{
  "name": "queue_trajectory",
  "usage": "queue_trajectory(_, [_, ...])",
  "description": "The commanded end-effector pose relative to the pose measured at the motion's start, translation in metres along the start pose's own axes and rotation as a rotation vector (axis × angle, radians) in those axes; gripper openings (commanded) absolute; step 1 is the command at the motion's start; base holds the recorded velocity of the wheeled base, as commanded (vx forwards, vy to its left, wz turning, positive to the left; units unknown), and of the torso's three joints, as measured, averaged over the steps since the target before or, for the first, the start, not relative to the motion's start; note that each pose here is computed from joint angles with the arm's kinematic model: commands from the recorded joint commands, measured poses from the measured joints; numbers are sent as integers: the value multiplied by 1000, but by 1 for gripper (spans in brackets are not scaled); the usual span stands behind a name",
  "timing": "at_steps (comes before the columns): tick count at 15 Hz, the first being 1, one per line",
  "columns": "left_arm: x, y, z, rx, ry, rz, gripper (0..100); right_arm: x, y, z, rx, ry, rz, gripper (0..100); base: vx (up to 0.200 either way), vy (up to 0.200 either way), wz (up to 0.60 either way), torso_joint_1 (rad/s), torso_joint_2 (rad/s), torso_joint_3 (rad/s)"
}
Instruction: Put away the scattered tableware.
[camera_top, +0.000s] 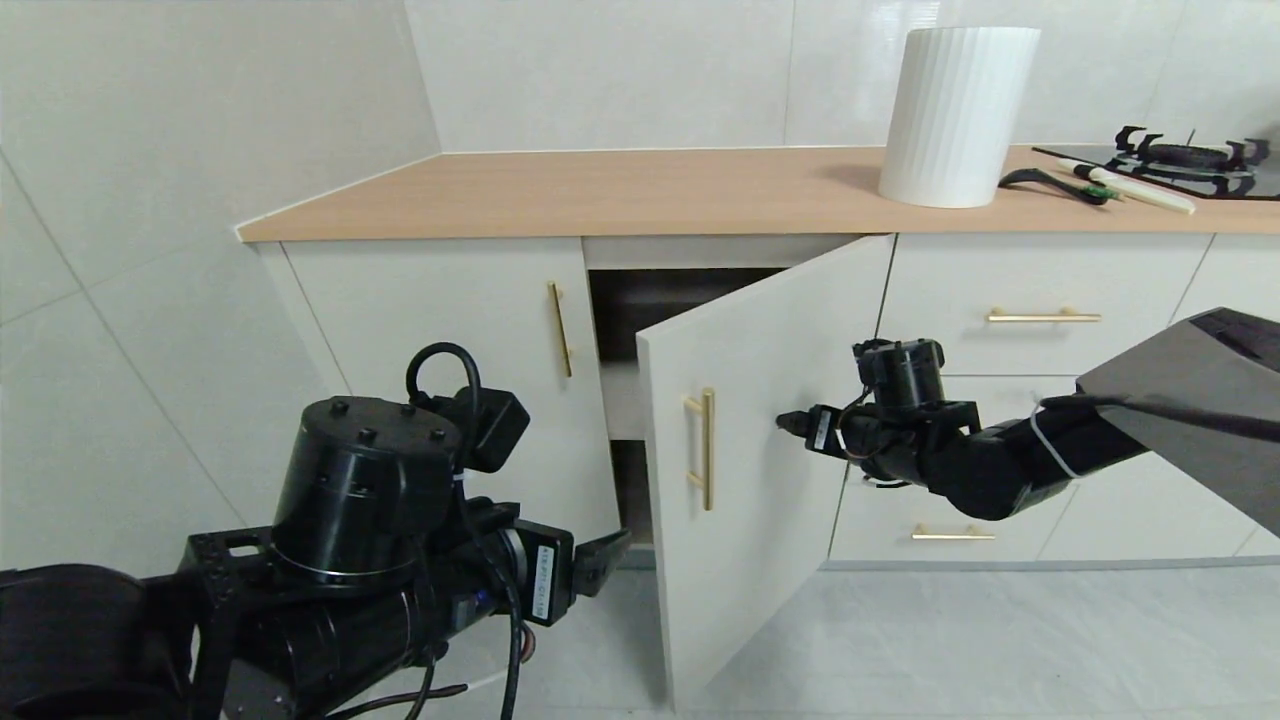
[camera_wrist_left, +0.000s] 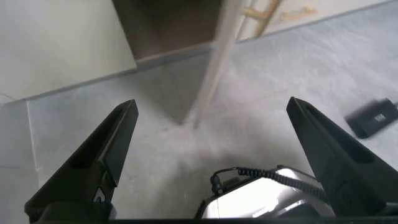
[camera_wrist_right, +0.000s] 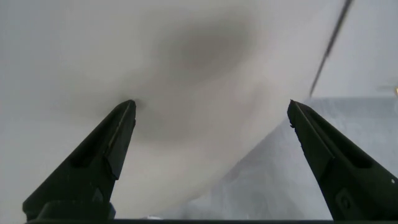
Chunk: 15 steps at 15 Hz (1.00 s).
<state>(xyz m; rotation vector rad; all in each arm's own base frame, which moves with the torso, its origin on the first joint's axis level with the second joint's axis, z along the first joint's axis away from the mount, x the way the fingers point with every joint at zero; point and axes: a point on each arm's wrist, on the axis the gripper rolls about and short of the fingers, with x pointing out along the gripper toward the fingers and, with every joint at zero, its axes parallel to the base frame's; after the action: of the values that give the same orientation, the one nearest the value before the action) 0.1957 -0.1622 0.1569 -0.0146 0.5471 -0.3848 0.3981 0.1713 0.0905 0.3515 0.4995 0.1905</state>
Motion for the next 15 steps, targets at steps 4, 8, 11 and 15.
queue_trajectory(4, [-4, 0, 3, -4, -16, -7, 100, 22, 1, -1, 60, -84, -35, 100, 50, 0, 0, 3, -1, 2])
queue_trajectory(8, [-5, 0, 3, -5, -23, -10, 100, 33, 5, 7, 116, -159, -62, 100, 0, 0, 0, 0, 0, 0])
queue_trajectory(11, [-5, 0, 4, -6, -23, -9, 100, 46, 4, 14, 140, -229, -114, 100, 0, 0, 0, 0, 0, 0])
queue_trajectory(15, [-4, 0, 3, -4, -18, -9, 100, 54, -2, 20, 155, -274, -150, 100, 0, 0, 0, 0, 0, 0])
